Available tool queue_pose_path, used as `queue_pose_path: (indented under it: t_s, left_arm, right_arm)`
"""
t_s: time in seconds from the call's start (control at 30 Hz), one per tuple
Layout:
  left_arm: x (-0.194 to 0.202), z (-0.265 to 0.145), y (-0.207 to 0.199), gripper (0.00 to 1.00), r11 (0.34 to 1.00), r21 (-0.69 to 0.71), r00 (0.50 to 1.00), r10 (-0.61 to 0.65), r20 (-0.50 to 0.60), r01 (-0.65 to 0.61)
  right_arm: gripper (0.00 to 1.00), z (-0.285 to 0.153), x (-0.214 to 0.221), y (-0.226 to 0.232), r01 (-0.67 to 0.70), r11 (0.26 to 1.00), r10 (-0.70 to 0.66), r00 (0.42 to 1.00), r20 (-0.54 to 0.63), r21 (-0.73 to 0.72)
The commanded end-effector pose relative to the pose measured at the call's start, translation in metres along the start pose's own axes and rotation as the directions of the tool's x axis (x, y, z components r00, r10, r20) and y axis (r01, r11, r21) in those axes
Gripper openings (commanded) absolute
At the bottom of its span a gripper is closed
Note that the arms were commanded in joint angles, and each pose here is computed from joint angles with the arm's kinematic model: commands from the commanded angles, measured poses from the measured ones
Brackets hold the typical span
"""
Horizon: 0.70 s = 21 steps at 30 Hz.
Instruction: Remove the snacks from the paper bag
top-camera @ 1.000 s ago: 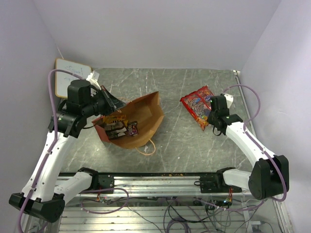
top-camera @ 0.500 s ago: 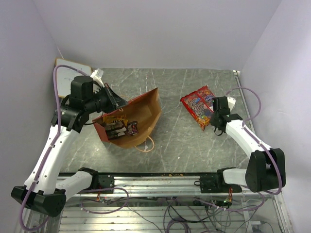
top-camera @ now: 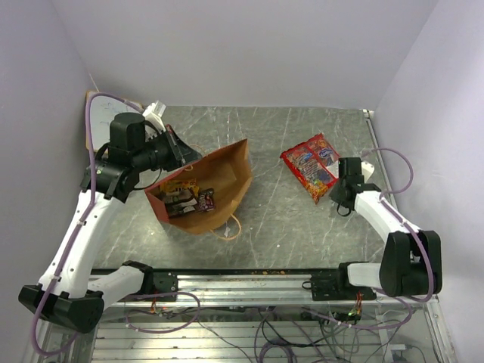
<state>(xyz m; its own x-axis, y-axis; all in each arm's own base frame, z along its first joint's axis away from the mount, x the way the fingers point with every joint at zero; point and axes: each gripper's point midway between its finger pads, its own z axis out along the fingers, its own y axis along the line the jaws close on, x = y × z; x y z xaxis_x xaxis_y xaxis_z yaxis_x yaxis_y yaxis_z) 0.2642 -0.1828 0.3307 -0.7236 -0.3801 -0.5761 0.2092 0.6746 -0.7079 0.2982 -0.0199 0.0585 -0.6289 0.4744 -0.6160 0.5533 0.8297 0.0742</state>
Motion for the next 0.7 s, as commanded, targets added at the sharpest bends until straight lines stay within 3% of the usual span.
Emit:
queue_pose_path:
  t_s: [0.0,0.13,0.2,0.33,0.43,0.57,0.67]
  left_arm:
    - [-0.018,-0.01,-0.027,0.07,0.991,0.101,0.994,0.08,0.078,-0.088]
    - [-0.018,-0.01,-0.032,0.07,0.986,0.14,0.992,0.074,0.103,-0.088]
    - [-0.019,-0.011,-0.031,0.07,0.986,0.144,0.99,0.067,0.121,-0.085]
    - [-0.018,-0.014,-0.034,0.07,0.983,0.169,0.988,0.049,0.145,-0.074]
    - [-0.017,-0.015,-0.034,0.07,0.981,0.18,0.987,0.043,0.154,-0.071]
    - [-0.018,-0.014,-0.034,0.07,0.98,0.185,0.986,0.046,0.158,-0.075]
    - [-0.019,-0.014,-0.034,0.07,0.982,0.173,0.986,0.051,0.158,-0.078]
  right_arm:
    - [0.1,-0.006,0.005,0.005,-0.034,0.998,0.034,0.999,0.004,-0.062]
    - [0.48,-0.018,-0.012,0.021,0.065,0.986,-0.06,0.997,0.041,-0.156]
    - [0.58,-0.029,-0.025,0.029,0.105,0.976,-0.094,0.993,0.066,-0.189]
    - [0.64,-0.057,-0.052,0.057,0.182,0.946,-0.149,0.979,0.139,-0.268]
    - [0.64,-0.084,-0.061,0.096,0.259,0.883,-0.194,0.961,0.198,-0.391]
    - [0.64,-0.137,-0.045,0.165,0.465,0.681,-0.323,0.884,0.338,-0.566]
    - [0.64,-0.189,-0.036,0.207,0.576,0.509,-0.334,0.817,0.47,-0.64]
